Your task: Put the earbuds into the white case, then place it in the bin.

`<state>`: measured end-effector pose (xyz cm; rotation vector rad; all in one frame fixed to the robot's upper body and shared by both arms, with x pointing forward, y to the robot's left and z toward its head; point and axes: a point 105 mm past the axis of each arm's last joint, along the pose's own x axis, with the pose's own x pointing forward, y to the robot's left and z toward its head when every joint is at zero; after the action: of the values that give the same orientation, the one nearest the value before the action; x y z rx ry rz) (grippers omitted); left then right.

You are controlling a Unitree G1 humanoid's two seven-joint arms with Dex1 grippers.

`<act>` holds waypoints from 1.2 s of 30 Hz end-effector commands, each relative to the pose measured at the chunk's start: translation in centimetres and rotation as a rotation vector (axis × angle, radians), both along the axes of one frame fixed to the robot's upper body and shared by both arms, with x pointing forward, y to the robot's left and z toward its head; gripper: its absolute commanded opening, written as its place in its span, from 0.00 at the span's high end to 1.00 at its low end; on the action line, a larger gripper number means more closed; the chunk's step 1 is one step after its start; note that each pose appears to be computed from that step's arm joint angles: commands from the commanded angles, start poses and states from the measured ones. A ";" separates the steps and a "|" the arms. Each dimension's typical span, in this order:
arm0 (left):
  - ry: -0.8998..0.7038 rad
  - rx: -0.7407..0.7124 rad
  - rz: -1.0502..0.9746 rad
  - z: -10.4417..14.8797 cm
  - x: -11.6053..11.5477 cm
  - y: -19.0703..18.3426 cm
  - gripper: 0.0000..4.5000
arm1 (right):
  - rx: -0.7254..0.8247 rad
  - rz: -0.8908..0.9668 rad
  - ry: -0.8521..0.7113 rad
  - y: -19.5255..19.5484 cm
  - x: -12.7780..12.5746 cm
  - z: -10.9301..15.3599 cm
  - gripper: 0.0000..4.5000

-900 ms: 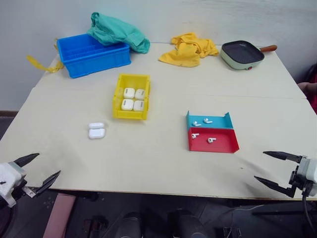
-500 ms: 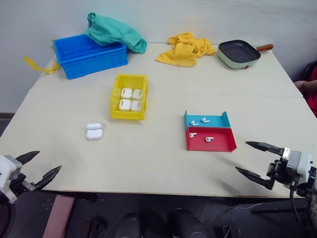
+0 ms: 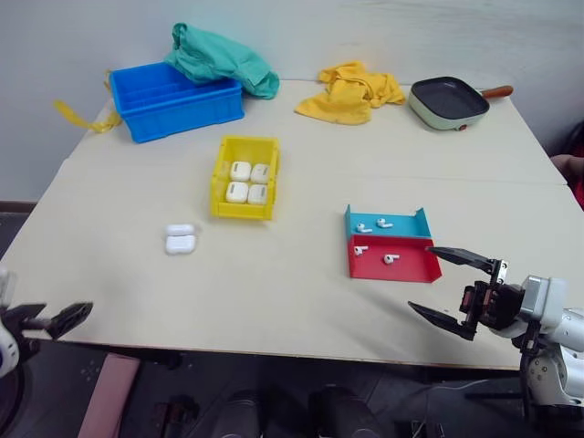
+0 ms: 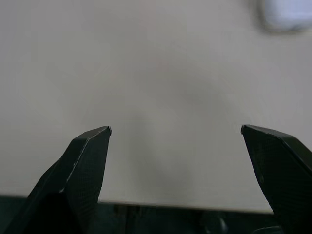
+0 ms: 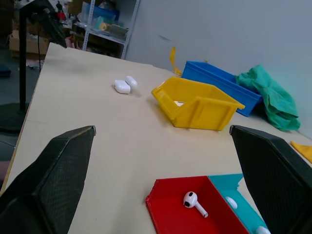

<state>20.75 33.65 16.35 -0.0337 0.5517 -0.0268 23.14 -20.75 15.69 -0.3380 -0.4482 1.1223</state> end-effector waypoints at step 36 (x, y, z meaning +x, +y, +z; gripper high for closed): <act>0.112 -0.033 0.130 -3.0 13.1 -11.3 0.00 | 0.006 -0.060 -0.009 -0.3 -1.9 0.0 0.00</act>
<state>33.74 22.21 13.10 -0.1121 0.6725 0.0782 21.59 -20.63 14.36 -0.3050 -0.3917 1.0834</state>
